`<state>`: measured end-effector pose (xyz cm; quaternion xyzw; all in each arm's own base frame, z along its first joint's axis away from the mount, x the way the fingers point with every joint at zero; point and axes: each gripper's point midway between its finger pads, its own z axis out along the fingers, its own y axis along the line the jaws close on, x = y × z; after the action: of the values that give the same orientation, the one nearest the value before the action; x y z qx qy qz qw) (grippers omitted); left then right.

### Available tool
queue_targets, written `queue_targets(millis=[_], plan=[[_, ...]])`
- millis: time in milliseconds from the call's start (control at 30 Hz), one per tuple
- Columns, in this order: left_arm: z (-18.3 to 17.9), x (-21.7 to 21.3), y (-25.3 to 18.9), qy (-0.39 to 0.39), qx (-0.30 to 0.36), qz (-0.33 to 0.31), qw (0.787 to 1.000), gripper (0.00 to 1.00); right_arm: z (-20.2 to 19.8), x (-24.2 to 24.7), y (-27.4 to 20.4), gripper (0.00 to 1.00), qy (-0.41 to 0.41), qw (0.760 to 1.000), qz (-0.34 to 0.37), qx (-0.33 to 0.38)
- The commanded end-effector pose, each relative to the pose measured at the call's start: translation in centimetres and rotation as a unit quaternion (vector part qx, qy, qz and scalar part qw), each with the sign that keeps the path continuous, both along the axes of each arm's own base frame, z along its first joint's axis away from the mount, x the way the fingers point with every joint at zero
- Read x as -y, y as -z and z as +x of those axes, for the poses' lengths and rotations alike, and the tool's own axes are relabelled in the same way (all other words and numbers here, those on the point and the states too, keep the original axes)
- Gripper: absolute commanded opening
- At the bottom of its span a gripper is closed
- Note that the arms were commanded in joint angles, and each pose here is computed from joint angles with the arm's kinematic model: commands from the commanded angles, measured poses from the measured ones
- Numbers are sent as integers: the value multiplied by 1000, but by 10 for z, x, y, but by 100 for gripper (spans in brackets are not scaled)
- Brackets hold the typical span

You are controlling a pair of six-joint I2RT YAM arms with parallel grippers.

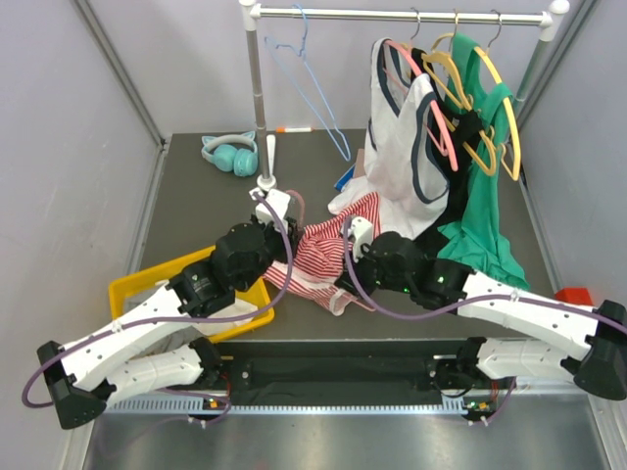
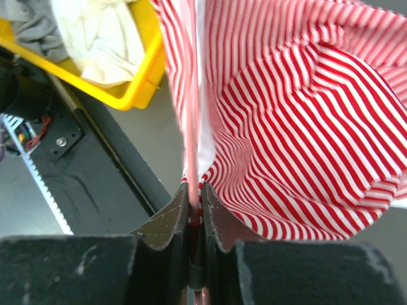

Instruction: Place the tank top on the hanger

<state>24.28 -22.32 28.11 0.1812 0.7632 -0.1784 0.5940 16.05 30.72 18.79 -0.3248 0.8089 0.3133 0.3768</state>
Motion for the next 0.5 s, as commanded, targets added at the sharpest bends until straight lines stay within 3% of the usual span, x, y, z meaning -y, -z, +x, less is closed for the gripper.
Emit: queue_targets(millis=[0, 67, 133, 467], plan=[[3, 5, -41, -3, 28, -61, 998, 57, 9, 19, -5, 0, 67, 997, 18, 13], [4, 5, -42, -7, 27, -65, 997, 80, 10, 25, -3, 0, 82, 996, 19, 13], [4, 6, -44, -8, 29, -70, 997, 97, 8, 32, -1, 0, 97, 995, 23, 7], [9, -9, -42, -48, 28, -66, 996, 99, 26, 73, -2, 0, 193, 981, 22, 14]])
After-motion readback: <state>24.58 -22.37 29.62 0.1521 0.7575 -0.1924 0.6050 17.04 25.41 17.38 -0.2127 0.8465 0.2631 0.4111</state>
